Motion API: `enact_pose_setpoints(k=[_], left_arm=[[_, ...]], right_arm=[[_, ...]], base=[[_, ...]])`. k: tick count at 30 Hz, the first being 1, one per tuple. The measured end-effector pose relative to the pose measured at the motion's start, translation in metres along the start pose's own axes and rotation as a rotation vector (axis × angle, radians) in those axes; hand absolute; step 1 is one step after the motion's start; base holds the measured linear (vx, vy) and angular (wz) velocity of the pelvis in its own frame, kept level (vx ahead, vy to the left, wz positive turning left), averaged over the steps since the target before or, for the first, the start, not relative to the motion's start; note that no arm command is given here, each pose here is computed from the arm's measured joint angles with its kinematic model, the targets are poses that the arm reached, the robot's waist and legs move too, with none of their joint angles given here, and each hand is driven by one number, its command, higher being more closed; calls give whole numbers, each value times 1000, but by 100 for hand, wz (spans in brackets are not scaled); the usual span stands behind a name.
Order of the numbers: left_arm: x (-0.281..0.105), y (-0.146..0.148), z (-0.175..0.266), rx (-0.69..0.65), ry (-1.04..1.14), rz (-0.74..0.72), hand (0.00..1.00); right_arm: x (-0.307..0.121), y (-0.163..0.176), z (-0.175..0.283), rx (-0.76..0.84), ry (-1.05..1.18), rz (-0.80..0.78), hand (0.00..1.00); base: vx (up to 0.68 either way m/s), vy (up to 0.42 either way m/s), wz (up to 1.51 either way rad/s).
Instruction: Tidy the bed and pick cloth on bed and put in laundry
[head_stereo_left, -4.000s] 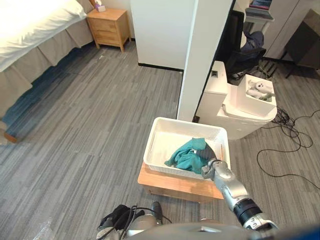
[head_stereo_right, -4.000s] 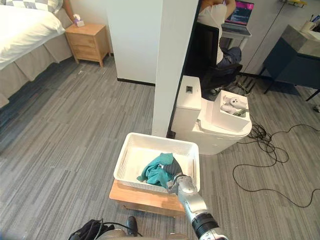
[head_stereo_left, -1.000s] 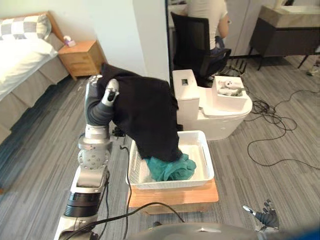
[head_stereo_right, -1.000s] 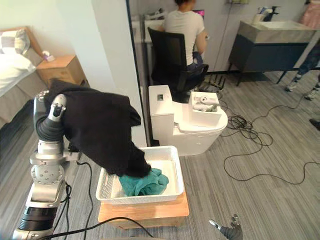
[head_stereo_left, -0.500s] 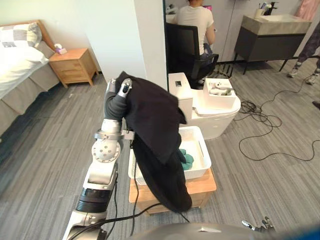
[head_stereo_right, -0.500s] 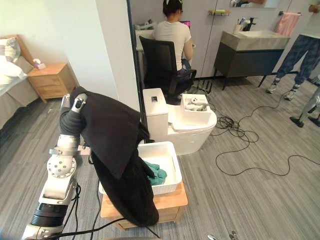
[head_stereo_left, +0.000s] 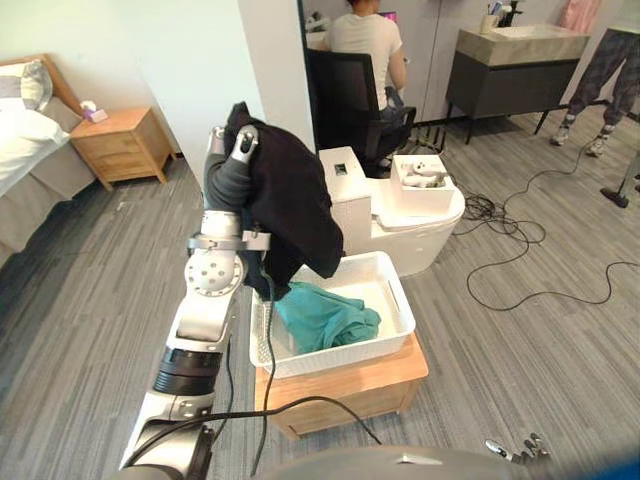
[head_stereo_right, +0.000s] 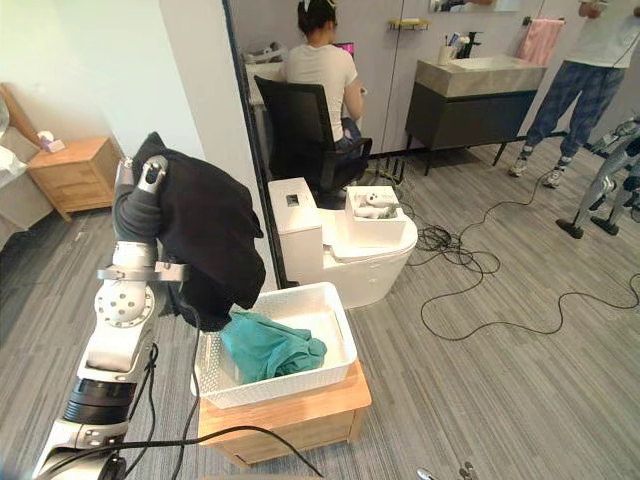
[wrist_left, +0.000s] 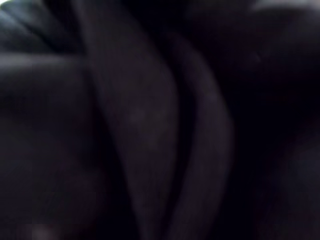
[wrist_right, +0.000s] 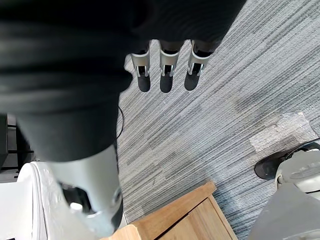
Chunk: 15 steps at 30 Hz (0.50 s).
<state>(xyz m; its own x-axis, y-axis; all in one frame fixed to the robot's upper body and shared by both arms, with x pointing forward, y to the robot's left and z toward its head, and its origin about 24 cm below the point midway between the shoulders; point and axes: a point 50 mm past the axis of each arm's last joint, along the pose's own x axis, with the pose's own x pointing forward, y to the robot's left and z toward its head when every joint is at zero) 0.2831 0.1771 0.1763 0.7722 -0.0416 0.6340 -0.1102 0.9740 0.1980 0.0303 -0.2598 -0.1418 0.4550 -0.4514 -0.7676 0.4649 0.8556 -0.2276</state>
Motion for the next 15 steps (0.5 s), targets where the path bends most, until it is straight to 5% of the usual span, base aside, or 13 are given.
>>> enact_pose_setpoints(k=[9, 15], left_arm=[[7, -4, -10, 47, 79, -33, 100], [74, 26, 9, 253, -54, 106, 100]], right_arm=[[0, 9, 2, -66, -5, 67, 0], [9, 43, 52, -17, -183, 230, 0]], base=[[-36, -7, -7], [-123, -34, -15]])
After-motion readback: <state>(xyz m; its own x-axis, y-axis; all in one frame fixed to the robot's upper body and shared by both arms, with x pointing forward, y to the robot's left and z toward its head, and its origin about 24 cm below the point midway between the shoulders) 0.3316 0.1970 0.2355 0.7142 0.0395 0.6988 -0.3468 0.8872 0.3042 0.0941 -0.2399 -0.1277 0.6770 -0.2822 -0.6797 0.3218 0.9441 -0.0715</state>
